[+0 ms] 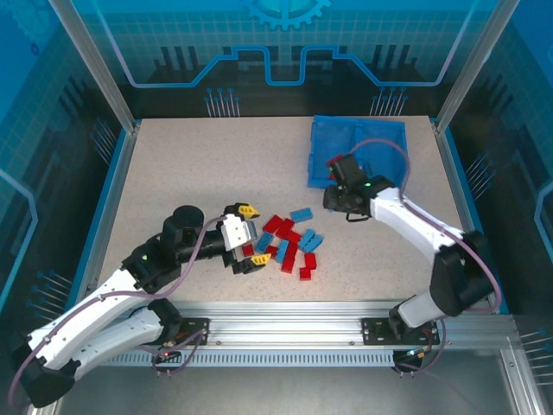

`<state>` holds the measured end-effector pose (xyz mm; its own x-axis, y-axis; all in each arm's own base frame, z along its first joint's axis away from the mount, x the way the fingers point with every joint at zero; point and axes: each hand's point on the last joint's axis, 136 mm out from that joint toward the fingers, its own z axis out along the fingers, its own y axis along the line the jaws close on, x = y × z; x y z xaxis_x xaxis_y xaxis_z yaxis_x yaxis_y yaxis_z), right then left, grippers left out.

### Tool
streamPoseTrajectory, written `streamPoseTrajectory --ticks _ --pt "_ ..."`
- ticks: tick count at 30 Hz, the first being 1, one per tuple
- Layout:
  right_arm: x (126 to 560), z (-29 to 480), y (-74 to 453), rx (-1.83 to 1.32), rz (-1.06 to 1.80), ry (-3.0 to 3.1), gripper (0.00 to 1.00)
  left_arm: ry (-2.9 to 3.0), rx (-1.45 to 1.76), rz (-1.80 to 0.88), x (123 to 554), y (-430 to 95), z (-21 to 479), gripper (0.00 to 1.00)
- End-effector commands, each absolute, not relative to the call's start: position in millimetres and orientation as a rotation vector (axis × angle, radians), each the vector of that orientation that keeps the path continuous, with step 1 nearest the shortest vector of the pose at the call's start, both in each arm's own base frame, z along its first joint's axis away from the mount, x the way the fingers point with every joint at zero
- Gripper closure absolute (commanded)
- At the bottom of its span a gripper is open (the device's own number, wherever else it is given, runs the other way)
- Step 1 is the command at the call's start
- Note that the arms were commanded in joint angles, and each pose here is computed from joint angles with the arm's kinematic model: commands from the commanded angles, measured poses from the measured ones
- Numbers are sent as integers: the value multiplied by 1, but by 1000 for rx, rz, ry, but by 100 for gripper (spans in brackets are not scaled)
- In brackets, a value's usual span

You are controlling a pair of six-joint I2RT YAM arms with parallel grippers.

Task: Sort the legos into containers by color

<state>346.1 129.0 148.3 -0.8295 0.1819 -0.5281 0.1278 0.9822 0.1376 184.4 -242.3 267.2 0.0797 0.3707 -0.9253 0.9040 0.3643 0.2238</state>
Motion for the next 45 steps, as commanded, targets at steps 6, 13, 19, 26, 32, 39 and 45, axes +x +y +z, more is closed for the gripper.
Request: streamPoseTrajectory --ticks 6,13,19,26,32,39,45 --pt "416 210 27 353 -40 2373 53 1536 1043 -699 200 -254 294 1" --pt "488 174 -19 483 -71 2432 53 1666 923 -692 210 -244 292 1" --pt "526 125 -32 531 -109 2541 48 1850 695 -664 229 -229 287 1" --pt "538 117 -39 572 -125 2557 36 2105 399 -585 257 -215 266 1" --pt "533 146 -35 551 -77 2522 36 2216 375 -560 272 -226 247 1" --pt "488 177 -14 538 90 2495 35 2289 396 -518 303 -250 226 1" --pt "405 210 41 376 391 2479 26 2349 562 -430 339 -283 193 3"
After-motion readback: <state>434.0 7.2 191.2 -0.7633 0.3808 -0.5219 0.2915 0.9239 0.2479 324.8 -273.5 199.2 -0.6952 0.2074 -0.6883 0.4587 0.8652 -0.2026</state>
